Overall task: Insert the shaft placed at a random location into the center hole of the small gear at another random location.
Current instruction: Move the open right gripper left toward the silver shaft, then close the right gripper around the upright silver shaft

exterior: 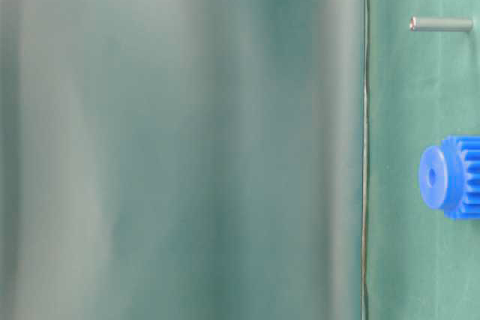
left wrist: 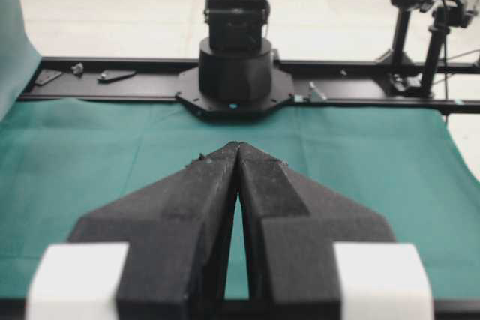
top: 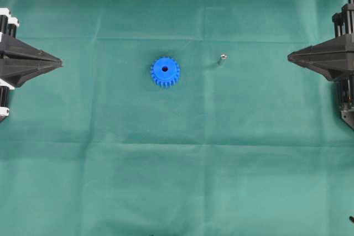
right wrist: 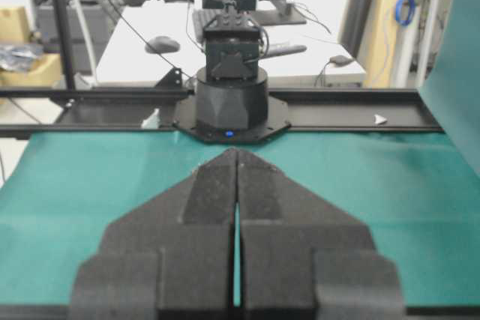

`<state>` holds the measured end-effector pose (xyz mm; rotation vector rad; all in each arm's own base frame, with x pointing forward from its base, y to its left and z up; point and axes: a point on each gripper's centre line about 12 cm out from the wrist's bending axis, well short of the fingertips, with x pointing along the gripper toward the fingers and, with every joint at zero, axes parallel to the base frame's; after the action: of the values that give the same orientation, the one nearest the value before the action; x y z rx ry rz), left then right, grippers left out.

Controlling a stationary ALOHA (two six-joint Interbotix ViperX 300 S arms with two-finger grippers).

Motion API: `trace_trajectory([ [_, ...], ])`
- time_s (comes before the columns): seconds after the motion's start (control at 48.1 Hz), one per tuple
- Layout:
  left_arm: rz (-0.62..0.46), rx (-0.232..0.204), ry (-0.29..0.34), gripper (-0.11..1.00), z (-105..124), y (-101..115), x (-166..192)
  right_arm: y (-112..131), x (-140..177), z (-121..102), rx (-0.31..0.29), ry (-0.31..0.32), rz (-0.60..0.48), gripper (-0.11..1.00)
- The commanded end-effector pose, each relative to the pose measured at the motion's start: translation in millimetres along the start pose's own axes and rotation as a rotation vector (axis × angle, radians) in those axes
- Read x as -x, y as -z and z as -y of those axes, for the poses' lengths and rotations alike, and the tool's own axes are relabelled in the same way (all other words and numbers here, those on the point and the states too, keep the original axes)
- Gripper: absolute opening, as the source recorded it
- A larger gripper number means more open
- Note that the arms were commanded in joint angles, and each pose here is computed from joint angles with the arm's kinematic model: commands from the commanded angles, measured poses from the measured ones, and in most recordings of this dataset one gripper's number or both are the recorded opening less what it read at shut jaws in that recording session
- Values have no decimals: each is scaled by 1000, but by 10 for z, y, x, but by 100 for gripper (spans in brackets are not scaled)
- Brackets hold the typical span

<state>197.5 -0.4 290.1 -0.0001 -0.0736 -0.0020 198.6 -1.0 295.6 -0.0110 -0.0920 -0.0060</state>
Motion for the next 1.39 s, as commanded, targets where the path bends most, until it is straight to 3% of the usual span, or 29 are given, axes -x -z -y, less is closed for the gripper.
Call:
trace_trajectory([
  [0.0,25,-15,5,0,8,-112,-43,-38,-39,20,4,9,0,1],
  [0.291,20,-15,5,0,8,-105,-37,122,-118,146,13,68,-67,1],
  [0.541,17,-15,4,0,5,-98,-33,422,-261,298,6,130,-159,4],
  [0.603,15,-16,6,0,8,-102,-32,520,-315,323,5,137,-183,14],
  [0.811,-2,-15,5,0,7,-78,-31,935,-521,431,-7,168,-270,76],
  [0.874,-5,-15,5,0,7,-74,-31,1062,-565,461,-10,177,-294,88],
  [0.999,-9,-15,4,0,4,-69,-31,1318,-627,520,-17,195,-340,81],
  [1.373,-26,-16,5,0,7,-45,-29,1832,-726,605,-38,228,-428,82],
])
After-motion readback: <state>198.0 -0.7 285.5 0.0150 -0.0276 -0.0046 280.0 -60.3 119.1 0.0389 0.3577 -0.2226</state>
